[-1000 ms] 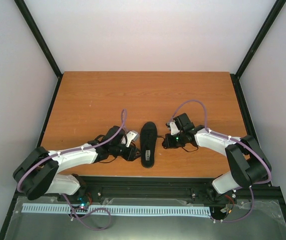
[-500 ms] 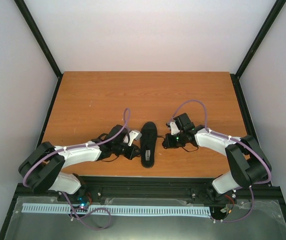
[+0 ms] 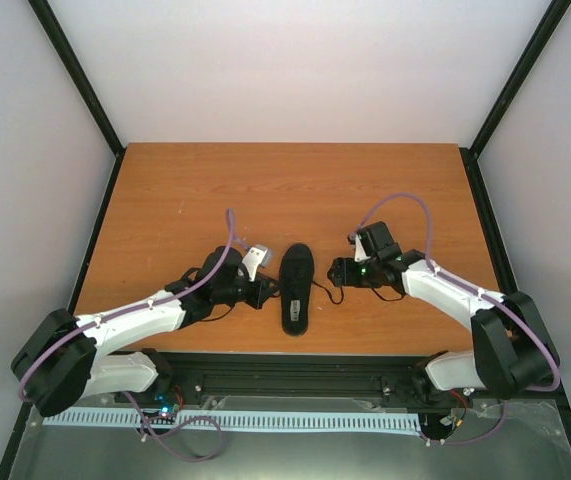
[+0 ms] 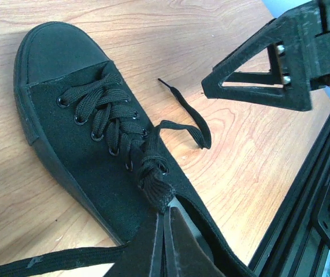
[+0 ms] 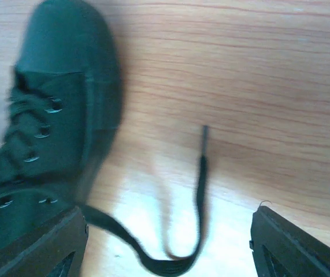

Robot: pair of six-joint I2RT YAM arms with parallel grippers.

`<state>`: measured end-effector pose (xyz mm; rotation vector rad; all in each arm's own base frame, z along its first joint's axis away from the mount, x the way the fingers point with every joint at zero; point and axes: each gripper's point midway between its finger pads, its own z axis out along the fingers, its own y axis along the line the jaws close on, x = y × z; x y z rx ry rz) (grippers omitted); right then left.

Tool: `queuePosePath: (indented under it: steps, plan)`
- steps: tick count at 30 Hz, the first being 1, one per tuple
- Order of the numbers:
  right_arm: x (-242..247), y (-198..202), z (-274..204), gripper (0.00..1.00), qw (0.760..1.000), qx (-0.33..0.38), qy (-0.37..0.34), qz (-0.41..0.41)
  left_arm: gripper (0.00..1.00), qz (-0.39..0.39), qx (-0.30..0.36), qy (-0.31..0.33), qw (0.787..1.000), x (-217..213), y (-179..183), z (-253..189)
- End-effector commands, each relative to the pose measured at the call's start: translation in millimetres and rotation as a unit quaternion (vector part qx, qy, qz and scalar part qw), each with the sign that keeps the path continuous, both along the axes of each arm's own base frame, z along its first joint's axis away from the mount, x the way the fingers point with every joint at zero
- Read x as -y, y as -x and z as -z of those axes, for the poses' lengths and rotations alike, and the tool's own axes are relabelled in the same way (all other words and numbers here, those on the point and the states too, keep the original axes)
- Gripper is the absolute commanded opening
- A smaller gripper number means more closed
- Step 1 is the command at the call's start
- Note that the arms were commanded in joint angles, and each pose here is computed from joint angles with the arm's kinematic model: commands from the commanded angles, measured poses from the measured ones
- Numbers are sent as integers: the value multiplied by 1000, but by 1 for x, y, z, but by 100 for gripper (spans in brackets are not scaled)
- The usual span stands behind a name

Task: Tie the shoes

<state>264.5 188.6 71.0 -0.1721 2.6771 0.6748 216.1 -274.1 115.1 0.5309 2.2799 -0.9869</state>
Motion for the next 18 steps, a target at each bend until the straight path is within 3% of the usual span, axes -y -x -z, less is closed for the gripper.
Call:
queuePosePath:
  steps: [1, 10, 18]
  plan:
    - [38, -12, 15, 76, 993, 2, 97, 73, 1, -7, 14, 21, 1000, 5, -5, -15]
    - [27, -4, 33, 55, 992, -10, 116, 50, 1, -9, 18, 24, 1000, 11, -12, -20]
    - [11, 2, 46, 45, 993, -22, 111, 21, 1, 0, 12, 26, 1000, 16, -12, -18]
